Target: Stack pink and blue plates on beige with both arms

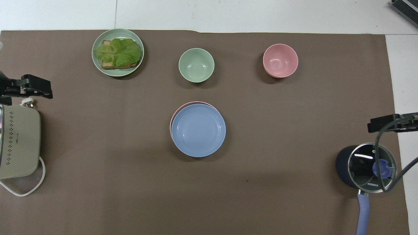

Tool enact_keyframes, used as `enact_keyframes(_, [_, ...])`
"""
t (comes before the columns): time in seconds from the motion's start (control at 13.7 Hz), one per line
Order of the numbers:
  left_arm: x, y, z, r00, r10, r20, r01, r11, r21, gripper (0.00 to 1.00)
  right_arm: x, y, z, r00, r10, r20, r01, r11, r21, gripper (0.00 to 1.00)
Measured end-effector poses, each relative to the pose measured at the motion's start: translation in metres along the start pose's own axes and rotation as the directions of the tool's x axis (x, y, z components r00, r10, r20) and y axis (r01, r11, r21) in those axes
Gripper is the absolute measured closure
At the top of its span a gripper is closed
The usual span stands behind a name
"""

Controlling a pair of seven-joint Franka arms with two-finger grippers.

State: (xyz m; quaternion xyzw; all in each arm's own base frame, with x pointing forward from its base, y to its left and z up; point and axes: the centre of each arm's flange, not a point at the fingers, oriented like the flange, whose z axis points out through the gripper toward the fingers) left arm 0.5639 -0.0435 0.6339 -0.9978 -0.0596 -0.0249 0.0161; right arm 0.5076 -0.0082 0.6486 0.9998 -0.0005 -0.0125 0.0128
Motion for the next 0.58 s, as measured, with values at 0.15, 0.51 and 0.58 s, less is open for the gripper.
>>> enact_keyframes(0.15, [0.0, 0.0, 0.0, 1.0, 0.0, 0.0, 0.0, 1.0, 0.0, 0.0, -0.0008, 0.0001, -0.0018, 1.0, 0.0, 0.001, 0.0, 1.0, 0.0, 0.0])
enact_keyframes(0.51, [0.0, 0.0, 0.0, 1.0, 0.0, 0.0, 0.0, 1.0, 0.0, 0.0, -0.0013, 0.0002, -0.0042, 1.0, 0.0, -0.001, 0.0, 1.0, 0.0, 0.0])
enact_keyframes(0.58, [0.0, 0.0, 0.0, 1.0, 0.0, 0.0, 0.0, 1.0, 0.0, 0.0, -0.0013, 0.0002, -0.0042, 1.0, 0.0, -0.001, 0.0, 1.0, 0.0, 0.0])
